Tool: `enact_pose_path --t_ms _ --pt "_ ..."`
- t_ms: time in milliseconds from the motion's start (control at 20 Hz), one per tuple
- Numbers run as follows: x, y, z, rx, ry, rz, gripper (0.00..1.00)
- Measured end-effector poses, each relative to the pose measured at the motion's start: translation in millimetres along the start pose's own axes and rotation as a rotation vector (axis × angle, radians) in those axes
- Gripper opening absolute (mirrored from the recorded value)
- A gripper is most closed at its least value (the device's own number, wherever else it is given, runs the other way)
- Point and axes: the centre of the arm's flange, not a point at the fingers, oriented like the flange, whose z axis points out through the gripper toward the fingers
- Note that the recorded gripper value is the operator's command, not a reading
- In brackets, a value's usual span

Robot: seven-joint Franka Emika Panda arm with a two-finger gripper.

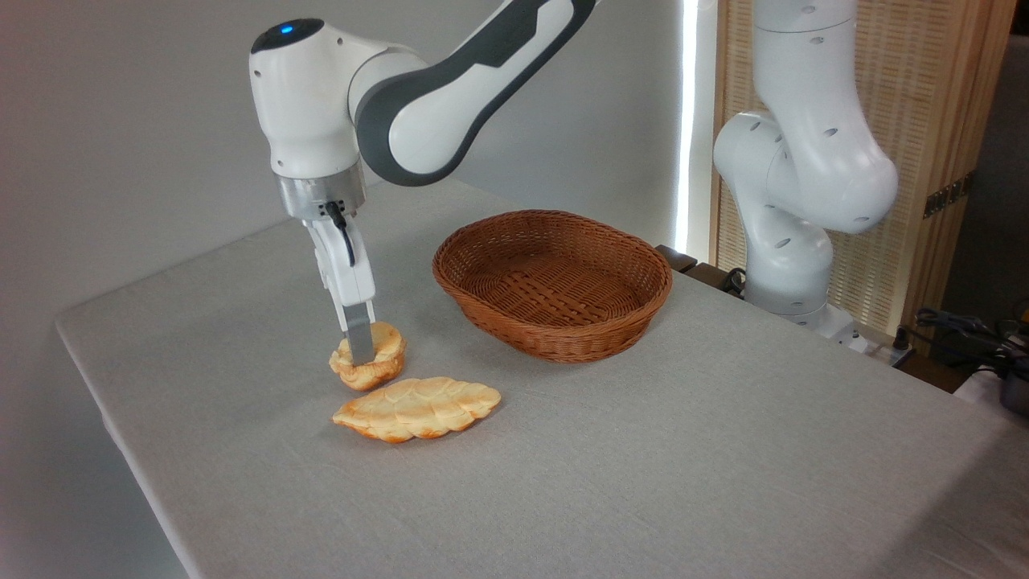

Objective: Put bread into the basket
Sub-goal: 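Lift the small round pastry and carry it over the wicker basket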

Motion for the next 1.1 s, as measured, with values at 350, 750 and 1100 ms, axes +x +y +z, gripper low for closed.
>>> enact_pose_path --t_ms 350,750,1100 --pt "-3.7 25.2 -56.0 -0.028 -0.006 0.005 0.34" --pt "-19.4 64.6 -93.1 -0.192 -0.144 -0.079 0.39" --pt "-23.2 111.9 -77.7 -0.343 -0.343 -0.137 1.0"
